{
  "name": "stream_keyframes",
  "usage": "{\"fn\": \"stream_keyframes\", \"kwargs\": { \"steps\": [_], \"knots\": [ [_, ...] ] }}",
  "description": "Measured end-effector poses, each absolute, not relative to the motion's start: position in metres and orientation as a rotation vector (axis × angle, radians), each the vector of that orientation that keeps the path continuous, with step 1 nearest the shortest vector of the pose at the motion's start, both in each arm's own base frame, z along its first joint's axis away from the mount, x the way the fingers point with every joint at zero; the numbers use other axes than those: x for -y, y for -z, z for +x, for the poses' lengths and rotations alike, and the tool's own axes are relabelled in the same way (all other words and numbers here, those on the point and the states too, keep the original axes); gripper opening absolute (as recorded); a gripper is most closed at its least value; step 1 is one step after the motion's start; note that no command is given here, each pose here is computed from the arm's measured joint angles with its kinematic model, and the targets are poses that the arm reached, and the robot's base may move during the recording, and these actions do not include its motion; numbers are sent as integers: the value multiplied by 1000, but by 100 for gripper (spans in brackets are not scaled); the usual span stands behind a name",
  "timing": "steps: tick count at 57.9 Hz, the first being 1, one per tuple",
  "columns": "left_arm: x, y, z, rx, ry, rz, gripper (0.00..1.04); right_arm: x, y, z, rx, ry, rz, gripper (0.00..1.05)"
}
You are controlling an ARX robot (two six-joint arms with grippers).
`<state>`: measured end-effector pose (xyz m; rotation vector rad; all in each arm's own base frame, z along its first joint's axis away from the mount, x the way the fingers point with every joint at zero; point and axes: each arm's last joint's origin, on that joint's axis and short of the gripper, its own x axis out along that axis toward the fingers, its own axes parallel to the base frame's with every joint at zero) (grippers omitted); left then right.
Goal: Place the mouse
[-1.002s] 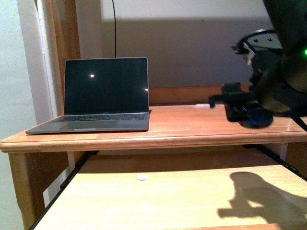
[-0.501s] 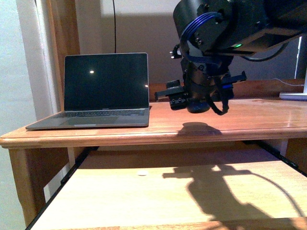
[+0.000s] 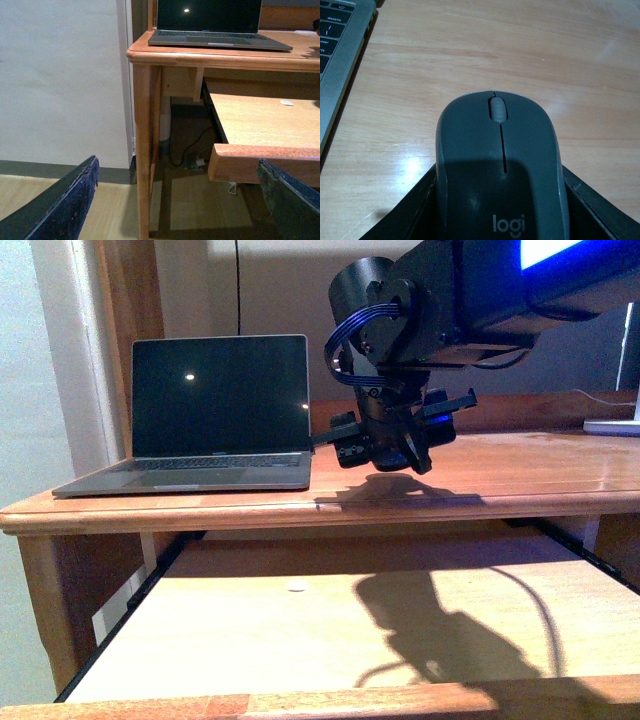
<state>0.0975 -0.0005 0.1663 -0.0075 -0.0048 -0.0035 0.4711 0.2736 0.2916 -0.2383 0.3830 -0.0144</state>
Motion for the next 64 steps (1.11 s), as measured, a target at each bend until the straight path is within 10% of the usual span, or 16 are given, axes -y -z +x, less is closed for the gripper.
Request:
{"fn": "stream_keyframes", "kwargs": {
  "steps": [16,33,41,64],
  "knots": [
    [0,-166,97,5,3,-7,97,-286,-279,477,-394,30,-259,55],
    [0,-166,97,5,3,-7,97,-288,-283,479,-365,22,-223,99],
    [0,-166,97,5,3,-7,97,-278,-286,477,-327,-10,-149,97],
    [0,-166,97,5,3,-7,97,-147,-337,393,-61,-172,104,97]
  ]
}}
